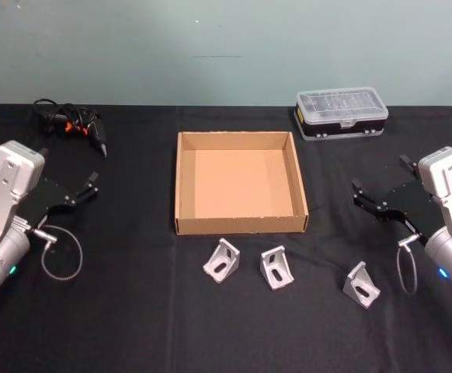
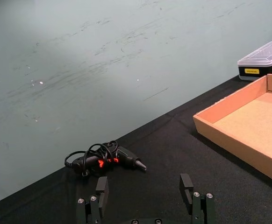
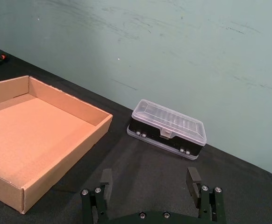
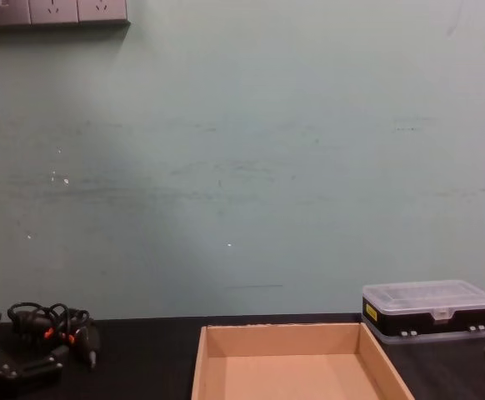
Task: Use one hand to pick up the angle iron from the table and place it into the box.
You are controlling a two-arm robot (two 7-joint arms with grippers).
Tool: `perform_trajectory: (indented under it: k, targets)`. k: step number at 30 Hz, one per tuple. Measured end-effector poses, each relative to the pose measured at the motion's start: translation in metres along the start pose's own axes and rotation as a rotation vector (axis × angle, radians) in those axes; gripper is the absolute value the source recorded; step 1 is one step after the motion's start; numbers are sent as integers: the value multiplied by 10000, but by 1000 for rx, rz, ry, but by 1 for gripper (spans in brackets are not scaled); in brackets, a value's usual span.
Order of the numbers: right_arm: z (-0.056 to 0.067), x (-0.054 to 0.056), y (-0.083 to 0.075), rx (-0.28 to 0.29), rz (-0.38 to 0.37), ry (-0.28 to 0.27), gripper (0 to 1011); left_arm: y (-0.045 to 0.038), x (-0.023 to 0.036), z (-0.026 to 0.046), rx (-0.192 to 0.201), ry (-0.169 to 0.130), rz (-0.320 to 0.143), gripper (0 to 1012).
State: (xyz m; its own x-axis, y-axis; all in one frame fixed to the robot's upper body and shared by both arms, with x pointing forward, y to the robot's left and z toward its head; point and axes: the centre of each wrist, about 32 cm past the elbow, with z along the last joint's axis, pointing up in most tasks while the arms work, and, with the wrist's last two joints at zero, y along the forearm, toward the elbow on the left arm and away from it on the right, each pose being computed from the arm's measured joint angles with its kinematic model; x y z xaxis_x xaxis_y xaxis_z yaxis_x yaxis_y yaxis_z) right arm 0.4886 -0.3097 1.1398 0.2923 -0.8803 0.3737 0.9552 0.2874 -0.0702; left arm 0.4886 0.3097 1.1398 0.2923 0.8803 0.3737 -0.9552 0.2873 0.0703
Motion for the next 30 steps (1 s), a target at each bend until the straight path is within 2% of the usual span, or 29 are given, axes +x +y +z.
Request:
perform_trajectory:
  k: [30]
  targets:
    - [0, 0, 0, 0, 0, 0, 1004, 0, 0, 0, 0, 0, 0, 1000]
